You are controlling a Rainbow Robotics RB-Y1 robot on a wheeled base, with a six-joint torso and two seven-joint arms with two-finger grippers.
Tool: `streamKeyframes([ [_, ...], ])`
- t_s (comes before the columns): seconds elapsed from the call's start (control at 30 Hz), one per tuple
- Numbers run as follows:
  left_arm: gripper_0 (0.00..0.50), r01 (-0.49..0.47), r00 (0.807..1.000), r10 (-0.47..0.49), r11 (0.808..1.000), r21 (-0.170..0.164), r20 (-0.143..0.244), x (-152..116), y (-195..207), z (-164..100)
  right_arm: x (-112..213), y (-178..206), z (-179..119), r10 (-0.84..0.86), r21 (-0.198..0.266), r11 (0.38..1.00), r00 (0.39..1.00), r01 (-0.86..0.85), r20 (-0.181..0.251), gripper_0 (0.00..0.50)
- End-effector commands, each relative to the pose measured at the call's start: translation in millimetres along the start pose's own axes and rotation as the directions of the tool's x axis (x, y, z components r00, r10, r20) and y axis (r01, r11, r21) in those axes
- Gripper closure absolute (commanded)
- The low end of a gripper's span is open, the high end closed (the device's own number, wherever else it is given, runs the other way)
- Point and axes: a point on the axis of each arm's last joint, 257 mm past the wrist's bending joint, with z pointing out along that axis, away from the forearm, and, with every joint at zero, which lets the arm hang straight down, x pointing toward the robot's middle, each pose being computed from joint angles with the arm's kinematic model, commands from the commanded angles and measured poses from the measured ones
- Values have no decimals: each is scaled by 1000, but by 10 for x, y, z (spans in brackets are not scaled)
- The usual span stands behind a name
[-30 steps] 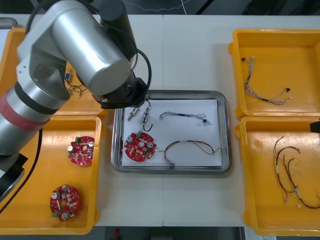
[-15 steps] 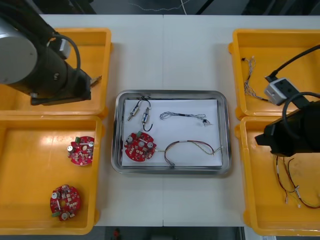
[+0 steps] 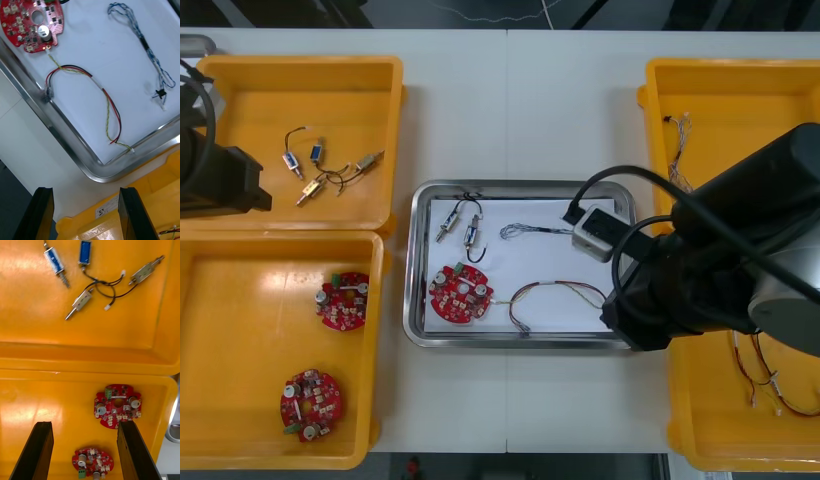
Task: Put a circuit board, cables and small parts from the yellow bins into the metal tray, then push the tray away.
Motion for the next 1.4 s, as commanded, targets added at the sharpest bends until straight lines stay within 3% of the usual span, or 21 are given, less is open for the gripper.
streamKeyframes([
  [0.03,0,-64,998,64,997,-44,1,75,271,-108,-125,150,70,-164,10,986,986,165,-17,0],
  [0.17,0,-99,995,98,993,-61,-25,179,381,-69,-308,332,233,-280,-5,960,960,280,-13,0],
  [0.47,0,-104,994,101,991,-86,-32,363,585,-97,-699,599,688,-527,30,850,850,526,24,0],
  [0.83,0,-117,993,113,988,-103,-43,474,723,-107,-579,804,1098,-602,-12,799,798,602,-33,0],
  [1.13,0,-121,992,117,987,-110,-39,464,744,-114,-477,853,1250,-645,8,763,761,647,-70,0],
  [1.4,0,-142,990,139,984,-107,-30,457,701,-139,-548,878,1343,-633,12,772,770,636,-78,0],
])
